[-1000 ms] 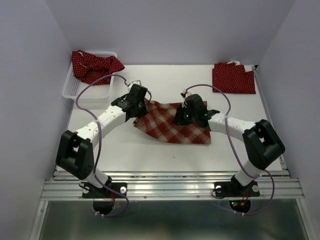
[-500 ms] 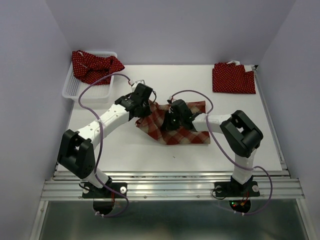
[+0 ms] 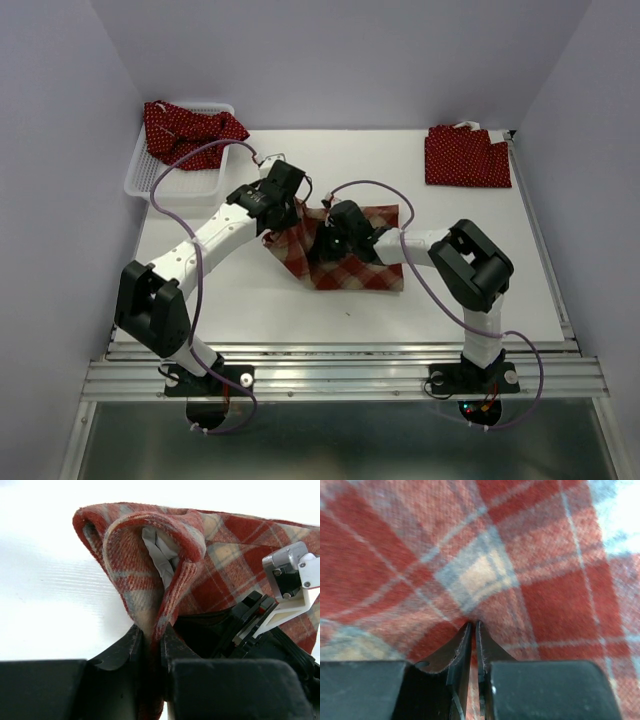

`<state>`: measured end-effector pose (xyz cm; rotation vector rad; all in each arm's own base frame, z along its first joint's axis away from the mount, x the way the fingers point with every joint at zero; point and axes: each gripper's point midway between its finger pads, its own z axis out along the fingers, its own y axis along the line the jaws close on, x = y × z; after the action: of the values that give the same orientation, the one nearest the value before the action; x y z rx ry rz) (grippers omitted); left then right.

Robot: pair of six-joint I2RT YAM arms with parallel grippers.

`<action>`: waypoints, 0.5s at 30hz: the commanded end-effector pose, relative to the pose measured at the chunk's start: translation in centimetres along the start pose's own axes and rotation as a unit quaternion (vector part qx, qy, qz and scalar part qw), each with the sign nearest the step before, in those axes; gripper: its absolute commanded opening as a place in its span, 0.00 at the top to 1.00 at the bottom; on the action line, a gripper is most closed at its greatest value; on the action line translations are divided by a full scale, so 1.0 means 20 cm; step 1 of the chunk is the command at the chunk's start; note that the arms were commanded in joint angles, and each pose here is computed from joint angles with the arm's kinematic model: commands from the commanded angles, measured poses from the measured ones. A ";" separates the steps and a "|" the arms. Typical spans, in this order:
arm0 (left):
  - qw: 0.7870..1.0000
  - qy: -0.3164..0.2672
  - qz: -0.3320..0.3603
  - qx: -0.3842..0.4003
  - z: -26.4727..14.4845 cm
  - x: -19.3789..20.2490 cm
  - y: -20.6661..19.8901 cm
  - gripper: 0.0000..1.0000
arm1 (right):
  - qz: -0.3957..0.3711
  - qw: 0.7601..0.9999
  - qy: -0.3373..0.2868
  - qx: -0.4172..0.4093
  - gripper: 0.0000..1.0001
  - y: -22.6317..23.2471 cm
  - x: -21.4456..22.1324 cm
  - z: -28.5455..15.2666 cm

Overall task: Fold and stack the skirts
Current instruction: Fold the skirt

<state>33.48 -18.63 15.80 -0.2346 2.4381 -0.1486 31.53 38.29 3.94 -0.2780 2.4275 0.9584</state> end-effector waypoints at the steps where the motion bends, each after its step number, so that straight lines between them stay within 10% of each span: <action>1: 0.999 -0.044 -0.002 -0.009 -0.10 -0.15 -0.01 1.00 | -0.011 0.999 -0.049 0.002 0.86 0.07 -0.13 -0.05; 15: 0.999 -0.037 0.016 -0.006 -0.09 -0.15 -0.02 1.00 | 0.006 0.988 -0.112 0.106 0.83 -0.28 -0.24 -0.46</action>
<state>33.66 -17.95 16.79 -0.2128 2.4295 -0.0957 32.82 32.16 8.81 -0.1343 2.3147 0.8315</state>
